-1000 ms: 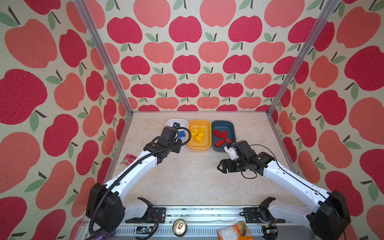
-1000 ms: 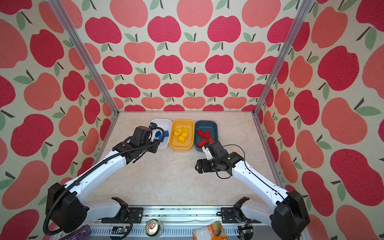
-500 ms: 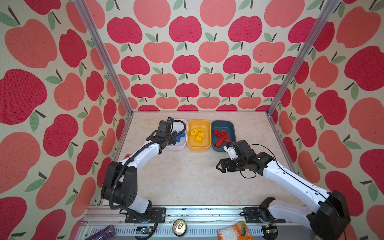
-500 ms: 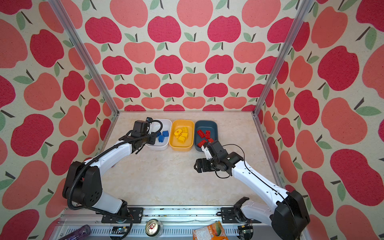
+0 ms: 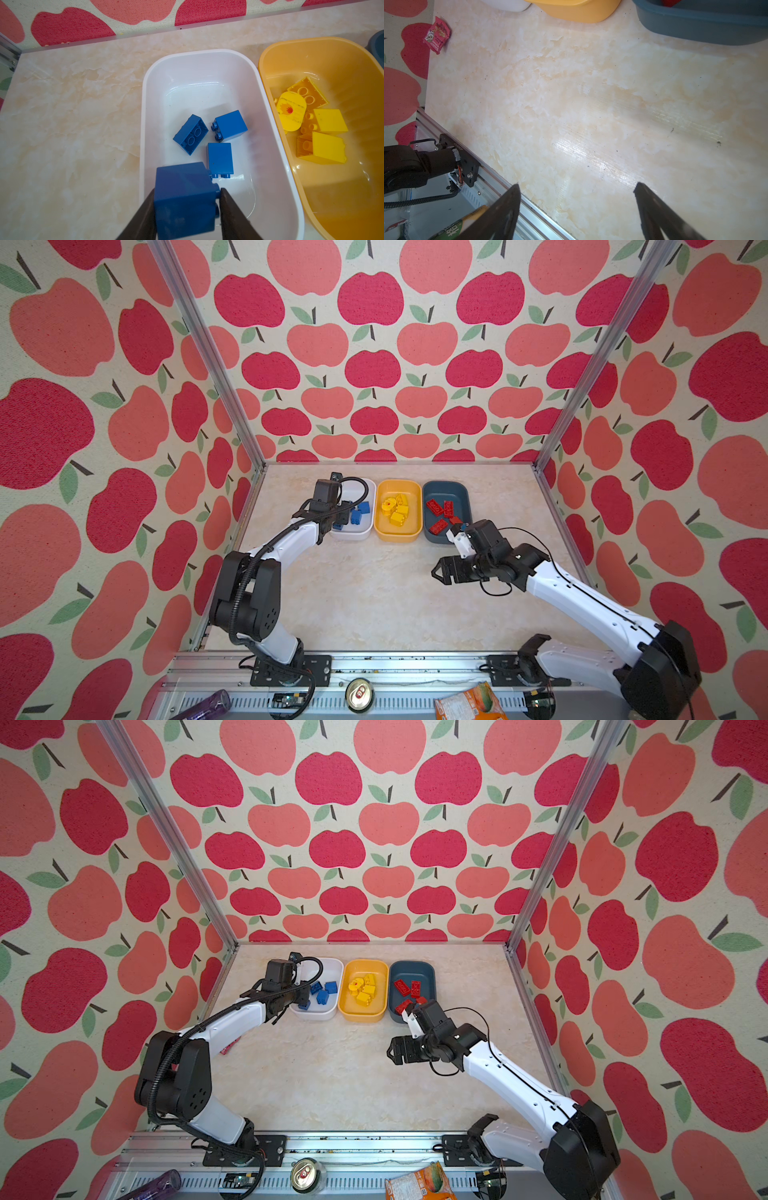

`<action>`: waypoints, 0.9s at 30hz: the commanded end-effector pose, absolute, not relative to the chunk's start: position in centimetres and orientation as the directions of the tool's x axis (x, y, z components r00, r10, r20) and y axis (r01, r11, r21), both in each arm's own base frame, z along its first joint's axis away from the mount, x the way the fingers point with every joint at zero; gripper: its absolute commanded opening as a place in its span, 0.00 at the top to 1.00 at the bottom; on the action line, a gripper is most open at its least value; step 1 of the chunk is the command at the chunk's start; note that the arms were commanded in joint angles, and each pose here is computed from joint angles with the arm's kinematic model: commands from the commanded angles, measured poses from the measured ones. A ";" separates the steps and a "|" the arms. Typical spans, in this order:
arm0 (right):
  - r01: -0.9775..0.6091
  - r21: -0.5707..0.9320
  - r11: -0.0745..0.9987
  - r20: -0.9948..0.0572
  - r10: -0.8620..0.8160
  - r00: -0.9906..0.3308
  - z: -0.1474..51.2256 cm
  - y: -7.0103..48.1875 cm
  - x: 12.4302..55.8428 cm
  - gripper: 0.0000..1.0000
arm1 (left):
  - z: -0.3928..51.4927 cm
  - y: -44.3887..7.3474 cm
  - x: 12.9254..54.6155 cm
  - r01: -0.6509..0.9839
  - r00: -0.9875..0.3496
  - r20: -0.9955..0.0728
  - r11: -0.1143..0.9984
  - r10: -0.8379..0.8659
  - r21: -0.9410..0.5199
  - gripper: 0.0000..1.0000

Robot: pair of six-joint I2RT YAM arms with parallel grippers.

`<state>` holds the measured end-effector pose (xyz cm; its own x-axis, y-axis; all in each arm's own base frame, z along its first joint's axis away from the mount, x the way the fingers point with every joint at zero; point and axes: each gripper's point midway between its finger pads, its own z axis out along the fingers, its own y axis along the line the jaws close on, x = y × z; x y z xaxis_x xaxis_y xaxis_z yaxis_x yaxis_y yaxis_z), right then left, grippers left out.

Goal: Sort the legos into containers by color

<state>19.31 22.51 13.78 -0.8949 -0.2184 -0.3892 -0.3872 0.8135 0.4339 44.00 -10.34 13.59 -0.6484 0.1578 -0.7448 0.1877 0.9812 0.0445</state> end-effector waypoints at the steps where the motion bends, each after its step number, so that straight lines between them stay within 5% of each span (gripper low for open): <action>1: -0.386 0.450 0.805 -0.393 -0.210 -0.895 14.7 22.9 19.4 0.11 | 13.1 -10.0 44.5 0.170 -0.651 -0.745 0.984 0.147 0.046 0.49; 17: -0.398 0.404 0.824 -0.417 -0.222 -0.882 14.8 22.1 19.9 0.11 | 14.9 -10.1 43.2 0.157 -0.619 -0.779 0.988 0.098 -0.001 0.24; 27: -0.417 0.267 0.869 -0.551 -0.218 -0.806 16.5 19.6 25.5 0.02 | 17.1 -8.5 38.8 0.103 -0.559 -0.829 0.993 0.016 -0.050 0.10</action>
